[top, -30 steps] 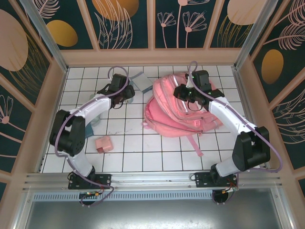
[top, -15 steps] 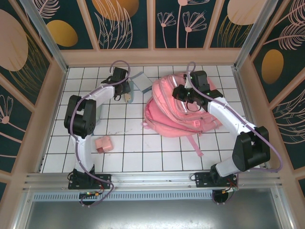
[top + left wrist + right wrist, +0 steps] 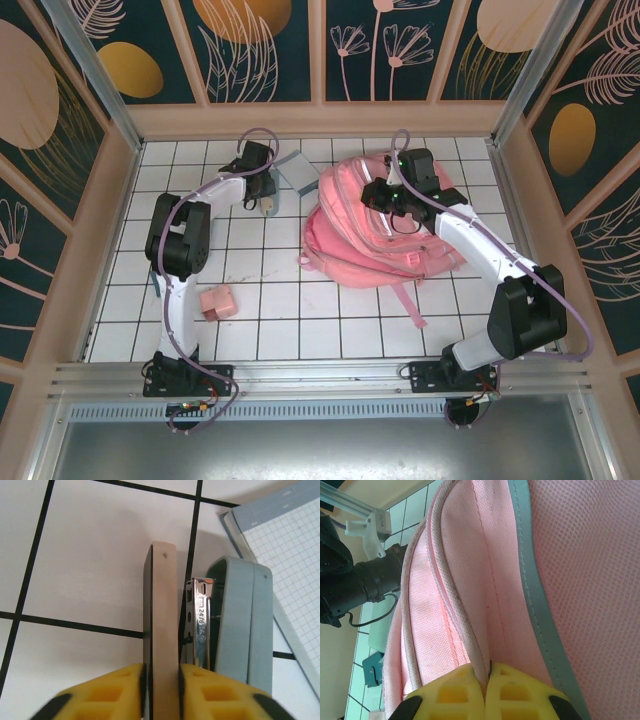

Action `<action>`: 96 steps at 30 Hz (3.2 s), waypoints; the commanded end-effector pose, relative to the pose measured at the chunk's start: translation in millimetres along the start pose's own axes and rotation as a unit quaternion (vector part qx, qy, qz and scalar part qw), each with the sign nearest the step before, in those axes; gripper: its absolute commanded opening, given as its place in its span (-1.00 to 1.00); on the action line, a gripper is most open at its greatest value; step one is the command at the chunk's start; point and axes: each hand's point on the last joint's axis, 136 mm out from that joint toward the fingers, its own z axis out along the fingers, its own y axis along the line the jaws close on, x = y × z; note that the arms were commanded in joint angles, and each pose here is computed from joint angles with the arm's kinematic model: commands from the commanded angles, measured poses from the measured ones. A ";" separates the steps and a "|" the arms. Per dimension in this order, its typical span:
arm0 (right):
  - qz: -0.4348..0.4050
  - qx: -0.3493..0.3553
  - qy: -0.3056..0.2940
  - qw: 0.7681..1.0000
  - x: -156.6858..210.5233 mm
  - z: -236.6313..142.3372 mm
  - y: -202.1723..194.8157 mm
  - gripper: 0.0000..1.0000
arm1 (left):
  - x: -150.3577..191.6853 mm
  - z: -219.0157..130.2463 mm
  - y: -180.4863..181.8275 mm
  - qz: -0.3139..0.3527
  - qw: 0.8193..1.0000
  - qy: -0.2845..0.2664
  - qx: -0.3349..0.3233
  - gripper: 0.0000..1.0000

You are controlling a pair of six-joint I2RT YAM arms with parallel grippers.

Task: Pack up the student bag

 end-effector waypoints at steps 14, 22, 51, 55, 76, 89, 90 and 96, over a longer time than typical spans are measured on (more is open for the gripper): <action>-0.005 -0.085 -0.054 0.995 -41.0 -29.2 56.0 -1.00 | -2.7 -51.8 -6.0 -0.035 0.998 -0.004 0.054 -1.00; 0.025 -0.144 -0.069 0.987 -65.0 -47.9 68.3 -1.00 | 2.7 -106.9 -27.7 -0.081 0.984 -0.013 0.155 -1.00; 0.071 -0.176 -0.084 0.978 -72.5 -59.2 58.8 -1.00 | 168.2 -129.7 -212.2 -0.153 0.940 0.136 0.273 -1.00; 0.074 -0.174 -0.081 0.979 -68.2 -57.5 55.5 -1.00 | 170.0 -129.6 -222.2 -0.160 0.939 0.132 0.273 -1.00; 0.072 -0.156 -0.072 0.983 -56.7 -49.0 40.3 -1.00 | 140.0 -140.8 -228.0 -0.138 0.953 0.089 0.256 0.08; 0.081 -0.114 -0.035 0.990 -18.7 -21.7 4.5 -1.00 | 57.2 -205.0 -166.2 -0.095 0.963 -0.037 0.250 0.01; 0.081 -0.111 -0.033 0.990 -15.1 -19.9 2.1 -1.00 | 49.0 -199.7 -159.5 -0.088 0.965 -0.043 0.245 -0.01; 0.065 -0.080 -0.019 0.994 0.0 -10.5 -6.3 -1.00 | 21.1 -144.6 -136.0 -0.042 0.978 -0.034 0.202 -0.12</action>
